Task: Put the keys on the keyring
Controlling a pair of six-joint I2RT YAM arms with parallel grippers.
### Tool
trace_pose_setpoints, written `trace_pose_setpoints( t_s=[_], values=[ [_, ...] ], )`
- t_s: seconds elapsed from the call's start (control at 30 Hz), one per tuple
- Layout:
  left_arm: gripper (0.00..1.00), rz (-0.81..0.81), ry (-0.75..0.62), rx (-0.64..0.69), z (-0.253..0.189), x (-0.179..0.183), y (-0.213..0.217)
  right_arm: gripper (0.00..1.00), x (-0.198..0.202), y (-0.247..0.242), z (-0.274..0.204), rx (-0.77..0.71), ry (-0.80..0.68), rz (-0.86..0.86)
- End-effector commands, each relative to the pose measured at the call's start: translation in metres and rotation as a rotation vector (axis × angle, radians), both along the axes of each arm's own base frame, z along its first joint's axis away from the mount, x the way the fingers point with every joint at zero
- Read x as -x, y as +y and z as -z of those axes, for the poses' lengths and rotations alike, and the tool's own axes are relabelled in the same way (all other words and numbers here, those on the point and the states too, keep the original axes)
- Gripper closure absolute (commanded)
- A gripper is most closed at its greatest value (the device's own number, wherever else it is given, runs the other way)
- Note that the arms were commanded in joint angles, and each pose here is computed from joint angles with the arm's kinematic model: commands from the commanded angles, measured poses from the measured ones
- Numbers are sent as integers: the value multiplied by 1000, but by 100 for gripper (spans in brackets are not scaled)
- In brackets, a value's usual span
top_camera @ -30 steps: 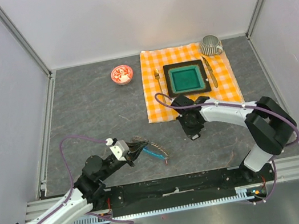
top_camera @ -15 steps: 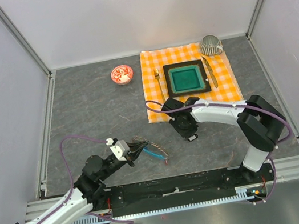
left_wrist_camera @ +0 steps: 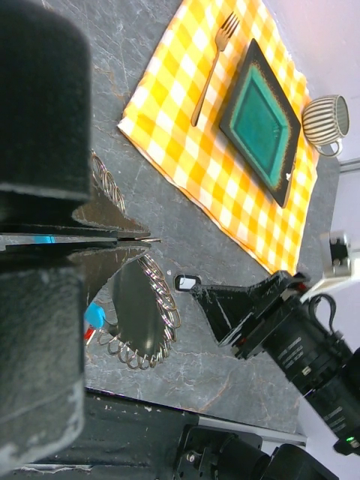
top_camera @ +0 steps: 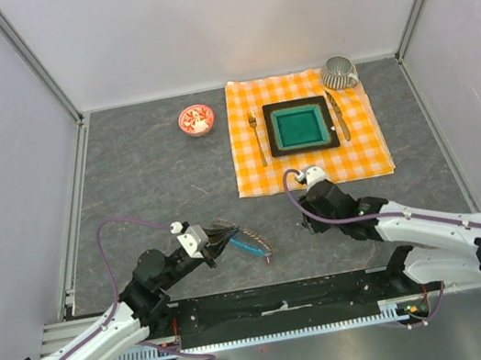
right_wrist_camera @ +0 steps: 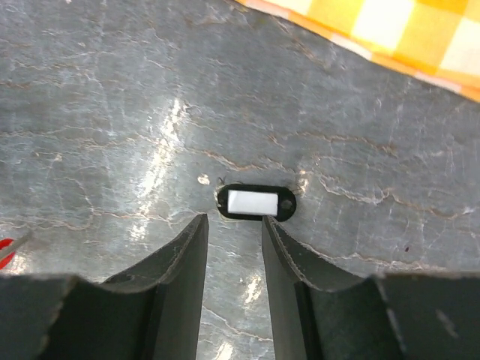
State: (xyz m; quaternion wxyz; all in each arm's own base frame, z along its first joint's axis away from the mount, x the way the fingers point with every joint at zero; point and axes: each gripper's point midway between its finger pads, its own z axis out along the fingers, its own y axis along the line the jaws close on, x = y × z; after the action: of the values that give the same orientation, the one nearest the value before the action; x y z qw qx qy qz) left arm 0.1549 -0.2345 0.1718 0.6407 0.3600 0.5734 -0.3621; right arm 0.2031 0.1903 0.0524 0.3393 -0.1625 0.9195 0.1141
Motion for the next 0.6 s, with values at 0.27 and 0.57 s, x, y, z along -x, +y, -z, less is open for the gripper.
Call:
trace_pose_setpoints(
  t_s=[0.27, 0.57],
  values=[
    [98, -7, -80, 72, -32, -1, 0, 60, -9, 13, 1, -155, -176, 6],
    [98, -12, -81, 73, -32, -2, 1, 70, -5, 11, 11, -127, -163, 6]
  ],
)
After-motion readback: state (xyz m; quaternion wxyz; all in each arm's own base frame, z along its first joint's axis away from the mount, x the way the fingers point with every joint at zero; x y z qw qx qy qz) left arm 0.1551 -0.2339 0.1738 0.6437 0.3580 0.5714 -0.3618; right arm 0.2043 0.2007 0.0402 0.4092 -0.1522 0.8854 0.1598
